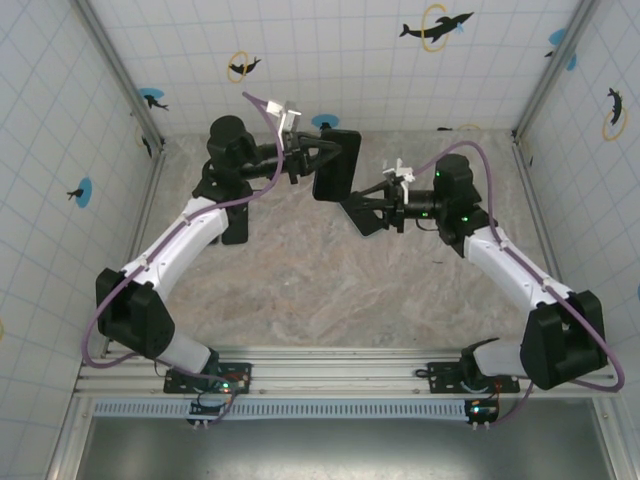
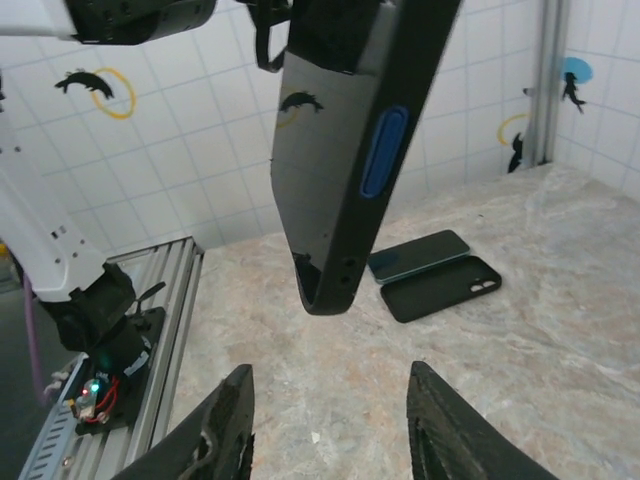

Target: Take the phone out of the phone case

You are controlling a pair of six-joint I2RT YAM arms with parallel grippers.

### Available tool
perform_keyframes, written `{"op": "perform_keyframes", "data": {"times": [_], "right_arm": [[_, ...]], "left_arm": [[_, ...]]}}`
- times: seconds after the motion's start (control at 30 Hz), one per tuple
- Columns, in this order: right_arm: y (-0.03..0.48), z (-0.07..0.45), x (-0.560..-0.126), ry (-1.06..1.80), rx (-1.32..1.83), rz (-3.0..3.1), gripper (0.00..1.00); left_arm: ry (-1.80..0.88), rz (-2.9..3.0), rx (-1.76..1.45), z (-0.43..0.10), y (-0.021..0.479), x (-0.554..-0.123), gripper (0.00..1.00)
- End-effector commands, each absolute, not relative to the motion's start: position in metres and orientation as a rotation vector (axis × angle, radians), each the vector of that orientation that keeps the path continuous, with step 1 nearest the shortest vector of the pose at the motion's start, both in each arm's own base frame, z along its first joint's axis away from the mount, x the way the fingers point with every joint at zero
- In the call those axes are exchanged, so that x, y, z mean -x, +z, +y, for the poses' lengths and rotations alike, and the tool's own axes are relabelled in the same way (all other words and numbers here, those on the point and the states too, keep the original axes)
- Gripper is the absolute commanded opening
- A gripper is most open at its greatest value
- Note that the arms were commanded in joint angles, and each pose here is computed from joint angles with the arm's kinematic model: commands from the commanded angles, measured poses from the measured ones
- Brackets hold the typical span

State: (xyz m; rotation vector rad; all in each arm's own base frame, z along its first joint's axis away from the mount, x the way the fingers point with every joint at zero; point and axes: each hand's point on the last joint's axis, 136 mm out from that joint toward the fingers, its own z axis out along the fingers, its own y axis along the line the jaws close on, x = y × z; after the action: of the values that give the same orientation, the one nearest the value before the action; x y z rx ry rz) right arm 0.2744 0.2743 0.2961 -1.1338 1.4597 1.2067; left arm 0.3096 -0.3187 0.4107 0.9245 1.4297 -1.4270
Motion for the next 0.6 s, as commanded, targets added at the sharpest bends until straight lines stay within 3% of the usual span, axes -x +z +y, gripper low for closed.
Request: {"op": "perform_keyframes", "data": {"times": [0.0, 0.3, 0.57], "right_arm": [[0.318, 0.286, -0.265, 1.218, 1.229, 1.322, 0.41], [0.321, 0.294, -0.267, 1.231, 1.254, 1.299, 0.34], [0.319, 0.298, -0.266, 1.242, 1.27, 1.291, 0.2]], "left_arm": [[-1.393, 1.29, -1.027, -0.314, 0.439, -0.292, 0.0], [-1.423, 1.279, -1.032, -0.314, 0.442, -0.289, 0.0], [-1.442, 1.28, -1.028, -0.314, 0.443, -0.287, 0.0]]}}
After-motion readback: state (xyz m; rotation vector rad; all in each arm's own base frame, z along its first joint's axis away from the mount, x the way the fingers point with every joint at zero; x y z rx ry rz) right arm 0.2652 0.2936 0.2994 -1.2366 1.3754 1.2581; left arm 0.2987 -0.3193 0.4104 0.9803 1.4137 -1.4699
